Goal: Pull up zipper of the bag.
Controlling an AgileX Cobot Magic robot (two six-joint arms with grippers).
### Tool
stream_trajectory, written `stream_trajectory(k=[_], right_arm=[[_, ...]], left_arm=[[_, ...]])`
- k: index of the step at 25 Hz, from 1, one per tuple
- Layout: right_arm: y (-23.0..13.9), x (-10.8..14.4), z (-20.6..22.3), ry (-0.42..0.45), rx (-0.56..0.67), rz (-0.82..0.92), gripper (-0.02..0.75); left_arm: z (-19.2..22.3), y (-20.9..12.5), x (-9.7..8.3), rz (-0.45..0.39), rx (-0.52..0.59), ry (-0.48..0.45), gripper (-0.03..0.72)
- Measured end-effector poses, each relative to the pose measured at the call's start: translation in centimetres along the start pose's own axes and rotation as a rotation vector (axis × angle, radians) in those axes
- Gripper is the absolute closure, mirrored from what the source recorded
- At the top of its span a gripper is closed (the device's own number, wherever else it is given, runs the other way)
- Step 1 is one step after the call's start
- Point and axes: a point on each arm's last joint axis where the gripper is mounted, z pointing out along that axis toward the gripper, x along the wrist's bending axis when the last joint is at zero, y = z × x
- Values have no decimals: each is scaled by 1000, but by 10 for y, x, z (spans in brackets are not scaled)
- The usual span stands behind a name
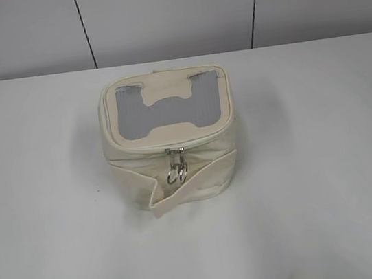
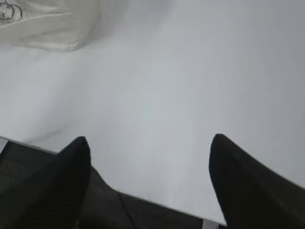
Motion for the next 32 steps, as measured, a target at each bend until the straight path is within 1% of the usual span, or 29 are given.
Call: stream_trajectory(k=[4,16,19,21,25,27,29,32], right_arm=[[-1,-1,-2,-16,-25,8,142],[-1,-1,-3,-21,-29,10,150],[-3,-1,-6,-29,-52,12,150],[-5,0,-9,-62,-81,27,150],[-7,1,-12,-171,-115,83,150],[-7,1,-12,-204,-115,103,150],[-7,1,-12,-216,-115,112,152],[-7,1,-12,-216,-115,113,153]], left_arm=[[8,4,0,0,-74,-2,276],[9,5,0,5,-88,-4,276],[9,5,0,0,-89,5,276],[9,5,-1,-25,-91,51,276],[6,3,-3,-111,-119,211,276],[6,3,-3,-143,-121,281,276],[6,3,-4,-153,-121,300,276],[6,3,-4,-150,-121,294,276]])
